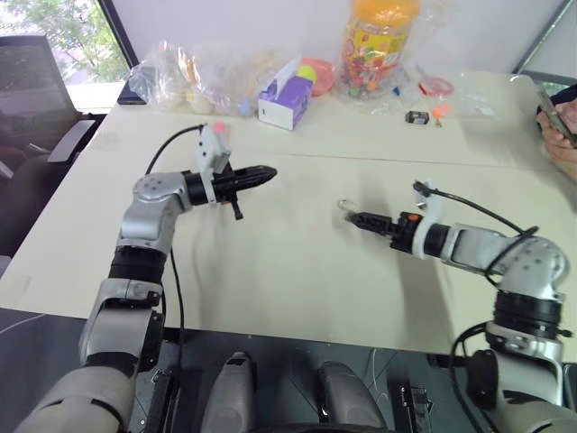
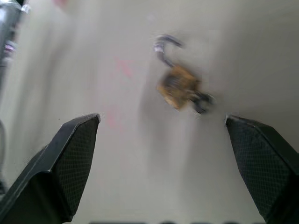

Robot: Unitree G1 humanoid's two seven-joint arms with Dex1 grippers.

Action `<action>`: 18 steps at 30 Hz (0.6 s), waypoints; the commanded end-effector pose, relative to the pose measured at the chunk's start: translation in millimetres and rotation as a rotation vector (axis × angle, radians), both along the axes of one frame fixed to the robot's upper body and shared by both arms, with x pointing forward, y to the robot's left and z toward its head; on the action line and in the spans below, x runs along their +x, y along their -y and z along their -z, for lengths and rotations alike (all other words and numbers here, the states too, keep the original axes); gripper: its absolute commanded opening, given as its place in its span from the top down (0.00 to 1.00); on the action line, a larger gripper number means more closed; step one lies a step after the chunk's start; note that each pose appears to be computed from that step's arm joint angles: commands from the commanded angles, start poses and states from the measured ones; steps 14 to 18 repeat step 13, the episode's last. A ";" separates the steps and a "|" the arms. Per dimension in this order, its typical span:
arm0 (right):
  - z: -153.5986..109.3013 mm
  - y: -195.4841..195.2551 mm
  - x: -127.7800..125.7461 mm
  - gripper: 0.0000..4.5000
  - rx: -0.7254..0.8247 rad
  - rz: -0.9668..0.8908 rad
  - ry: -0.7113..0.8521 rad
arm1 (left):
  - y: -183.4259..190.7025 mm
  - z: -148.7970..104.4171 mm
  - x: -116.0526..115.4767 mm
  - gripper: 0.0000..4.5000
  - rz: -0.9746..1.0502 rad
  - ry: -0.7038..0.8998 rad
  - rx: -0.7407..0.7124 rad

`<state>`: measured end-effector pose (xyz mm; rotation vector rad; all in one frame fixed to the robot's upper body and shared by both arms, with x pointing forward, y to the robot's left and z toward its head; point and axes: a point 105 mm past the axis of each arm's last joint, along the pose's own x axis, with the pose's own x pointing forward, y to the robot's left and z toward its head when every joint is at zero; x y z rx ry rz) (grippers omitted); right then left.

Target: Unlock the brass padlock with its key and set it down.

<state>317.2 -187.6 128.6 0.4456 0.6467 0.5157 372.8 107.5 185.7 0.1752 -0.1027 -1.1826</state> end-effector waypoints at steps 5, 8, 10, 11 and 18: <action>-33.7 12.7 -36.0 0.00 -0.267 -0.180 0.177 | 4.2 -4.3 -20.5 1.00 0.075 0.007 0.050; -44.1 13.8 -52.3 0.00 -0.468 -0.293 0.274 | 4.0 1.7 -29.6 1.00 0.090 -0.010 0.067; -43.9 14.4 -59.6 0.00 -0.551 -0.342 0.302 | 4.0 5.1 -32.1 1.00 0.089 -0.042 0.066; -43.2 14.9 -61.7 0.00 -0.571 -0.356 0.308 | 4.0 6.0 -32.6 1.00 0.087 -0.054 0.065; -45.1 14.4 -64.7 0.00 -0.590 -0.374 0.329 | 5.9 8.0 -35.5 1.00 0.093 -0.069 0.066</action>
